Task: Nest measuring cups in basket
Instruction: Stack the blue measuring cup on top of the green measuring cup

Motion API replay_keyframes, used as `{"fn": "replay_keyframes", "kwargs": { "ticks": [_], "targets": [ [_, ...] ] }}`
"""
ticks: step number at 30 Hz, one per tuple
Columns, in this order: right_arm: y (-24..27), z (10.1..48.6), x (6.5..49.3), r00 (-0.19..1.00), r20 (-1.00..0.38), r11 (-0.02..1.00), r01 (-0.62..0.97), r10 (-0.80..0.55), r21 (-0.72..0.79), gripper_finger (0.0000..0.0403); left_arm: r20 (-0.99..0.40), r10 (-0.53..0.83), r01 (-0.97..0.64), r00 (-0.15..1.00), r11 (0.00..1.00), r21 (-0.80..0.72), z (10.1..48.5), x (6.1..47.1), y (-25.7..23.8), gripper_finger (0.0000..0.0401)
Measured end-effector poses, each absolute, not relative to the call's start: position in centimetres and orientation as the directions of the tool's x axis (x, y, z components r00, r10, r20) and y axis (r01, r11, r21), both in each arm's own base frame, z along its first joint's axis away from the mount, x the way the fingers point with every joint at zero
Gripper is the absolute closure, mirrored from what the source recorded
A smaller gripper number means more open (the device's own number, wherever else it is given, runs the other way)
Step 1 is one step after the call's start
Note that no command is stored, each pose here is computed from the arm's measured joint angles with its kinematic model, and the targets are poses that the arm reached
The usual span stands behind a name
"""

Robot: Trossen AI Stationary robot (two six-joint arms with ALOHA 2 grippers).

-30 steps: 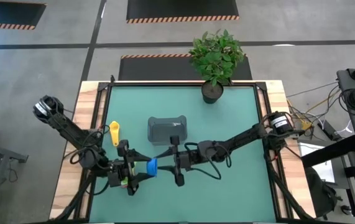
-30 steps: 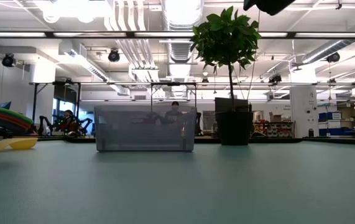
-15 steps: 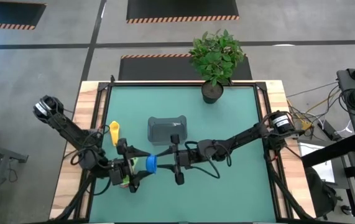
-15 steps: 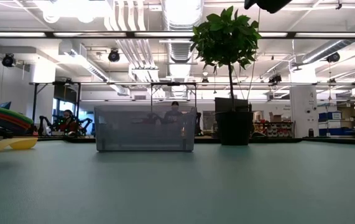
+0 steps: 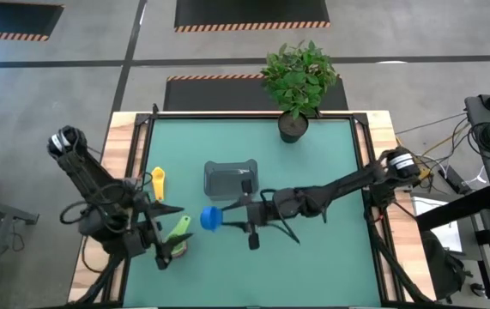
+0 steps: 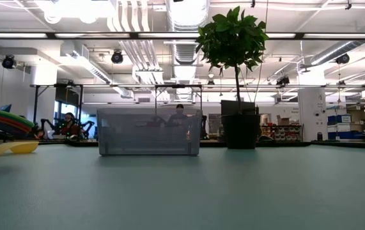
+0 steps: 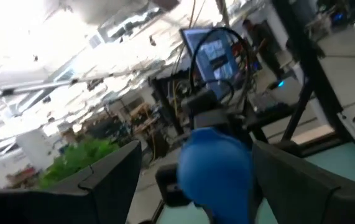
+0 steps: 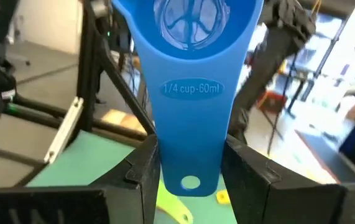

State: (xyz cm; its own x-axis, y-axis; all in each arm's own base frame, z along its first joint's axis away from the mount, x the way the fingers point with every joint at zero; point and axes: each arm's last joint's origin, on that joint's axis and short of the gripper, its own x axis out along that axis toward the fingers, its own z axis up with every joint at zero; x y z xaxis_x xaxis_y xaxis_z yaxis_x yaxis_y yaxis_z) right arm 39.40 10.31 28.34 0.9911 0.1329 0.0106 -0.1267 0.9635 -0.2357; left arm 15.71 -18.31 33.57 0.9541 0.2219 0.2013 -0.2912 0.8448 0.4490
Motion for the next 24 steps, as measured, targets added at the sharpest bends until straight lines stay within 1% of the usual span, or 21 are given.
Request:
{"fn": "replay_keyframes", "kwargs": {
  "ticks": [4, 7, 12, 18, 24],
  "targets": [
    [9.0, 29.6, 39.0, 0.992, -0.082, 0.975, -0.109, 0.094, -0.193, 0.0270, 0.201, 0.245, -0.309, 0.949, 0.852, 0.423, 35.4, 14.8, -18.1, 0.0117],
    [8.6, 30.6, 39.4, 0.977, -0.199, 0.976, -0.119, 0.082, -0.181, 0.0270, 0.219, 0.251, -0.319, 0.943, 0.868, 0.381, 37.1, 14.5, -17.8, 0.0117],
    [8.2, 31.5, 41.5, 0.938, -0.336, 0.972, -0.153, 0.086, -0.179, 0.0270, 0.242, 0.270, -0.337, 0.932, 0.892, 0.300, 39.7, 14.1, -17.2, 0.0117],
    [8.1, 30.2, 44.8, 0.898, -0.411, 0.959, -0.237, 0.156, -0.155, 0.0270, 0.243, 0.300, -0.357, 0.922, 0.903, 0.240, 42.3, 13.7, -16.8, 0.0117],
    [8.6, 28.1, 48.0, 0.871, -0.455, 0.945, -0.286, 0.187, -0.159, 0.0270, 0.190, 0.361, -0.399, 0.913, 0.887, 0.232, 43.2, 13.6, -16.5, 0.0117]
  ]
}}
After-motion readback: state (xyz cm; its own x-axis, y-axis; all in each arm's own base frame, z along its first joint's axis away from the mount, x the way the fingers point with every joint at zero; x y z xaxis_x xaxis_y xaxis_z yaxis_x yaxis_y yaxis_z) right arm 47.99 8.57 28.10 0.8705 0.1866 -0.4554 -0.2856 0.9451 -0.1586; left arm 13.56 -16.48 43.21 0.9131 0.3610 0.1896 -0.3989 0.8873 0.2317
